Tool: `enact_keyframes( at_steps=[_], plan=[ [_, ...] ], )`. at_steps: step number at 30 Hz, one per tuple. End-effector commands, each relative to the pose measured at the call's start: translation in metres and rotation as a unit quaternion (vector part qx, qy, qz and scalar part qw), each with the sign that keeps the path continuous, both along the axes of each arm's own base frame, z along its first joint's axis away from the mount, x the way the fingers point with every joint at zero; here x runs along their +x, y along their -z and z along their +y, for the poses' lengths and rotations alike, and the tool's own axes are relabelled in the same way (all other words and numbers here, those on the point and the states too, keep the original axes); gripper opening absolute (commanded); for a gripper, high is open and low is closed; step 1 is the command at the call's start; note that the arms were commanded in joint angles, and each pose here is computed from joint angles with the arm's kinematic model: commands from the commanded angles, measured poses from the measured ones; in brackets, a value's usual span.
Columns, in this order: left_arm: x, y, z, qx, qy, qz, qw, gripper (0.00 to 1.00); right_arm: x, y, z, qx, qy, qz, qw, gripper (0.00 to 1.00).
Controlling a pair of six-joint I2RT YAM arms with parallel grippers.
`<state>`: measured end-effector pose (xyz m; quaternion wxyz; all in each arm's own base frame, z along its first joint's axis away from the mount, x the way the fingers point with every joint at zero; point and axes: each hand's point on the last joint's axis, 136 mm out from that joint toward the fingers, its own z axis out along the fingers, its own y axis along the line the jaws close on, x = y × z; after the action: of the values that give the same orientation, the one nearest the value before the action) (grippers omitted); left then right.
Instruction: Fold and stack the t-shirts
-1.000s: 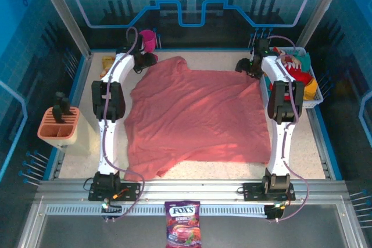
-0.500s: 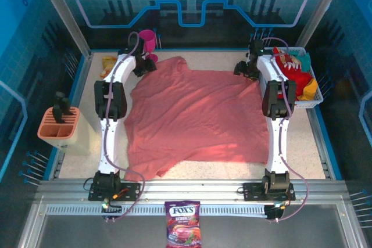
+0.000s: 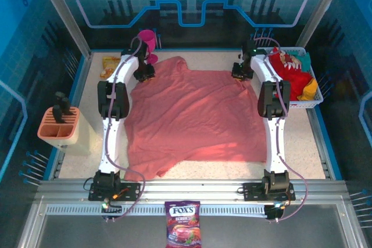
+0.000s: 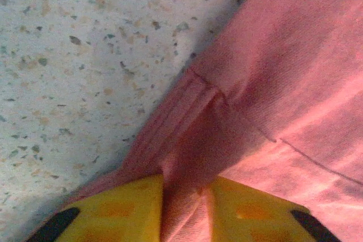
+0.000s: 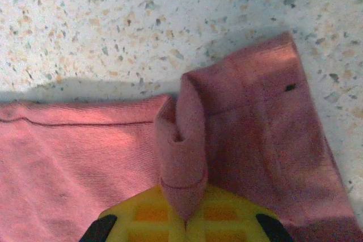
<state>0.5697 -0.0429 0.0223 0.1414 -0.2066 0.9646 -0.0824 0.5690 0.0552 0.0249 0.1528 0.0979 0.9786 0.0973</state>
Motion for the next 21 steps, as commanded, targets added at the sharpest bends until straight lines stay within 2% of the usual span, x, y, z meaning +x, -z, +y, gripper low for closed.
enact_keyframes(
  at_steps=[1,2,3,8,16,17,19,21],
  plan=[
    [-0.021,0.011,0.014,0.014,-0.016,0.043,0.999,0.10,-0.007,-0.026,0.000,-0.005,0.007,-0.014,1.000,0.00],
    [-0.025,0.010,0.019,0.014,-0.022,0.046,0.999,0.03,-0.011,-0.029,0.000,-0.003,0.012,-0.016,1.000,0.00],
    [-0.029,0.009,0.022,0.014,-0.025,0.050,0.998,0.00,-0.013,-0.032,-0.001,-0.003,0.016,-0.018,1.000,0.00],
    [-0.059,0.006,0.033,0.013,-0.040,0.068,0.997,0.00,-0.039,-0.034,-0.004,0.002,0.048,-0.006,0.999,0.00],
    [-0.135,0.016,0.026,-0.009,-0.052,0.117,0.992,0.00,-0.084,-0.016,-0.010,-0.001,0.069,0.029,0.997,0.01],
    [-0.144,0.017,0.025,-0.010,-0.050,0.123,0.991,0.00,-0.087,-0.015,-0.011,0.001,0.068,0.031,0.997,0.02],
    [-0.160,0.015,0.022,-0.009,-0.046,0.127,0.991,0.00,-0.091,-0.018,-0.010,0.007,0.059,0.033,0.998,0.14],
    [-0.170,0.009,0.019,-0.010,-0.041,0.127,0.991,0.02,-0.090,-0.027,-0.009,0.011,0.052,0.025,0.998,0.22]
  ],
)
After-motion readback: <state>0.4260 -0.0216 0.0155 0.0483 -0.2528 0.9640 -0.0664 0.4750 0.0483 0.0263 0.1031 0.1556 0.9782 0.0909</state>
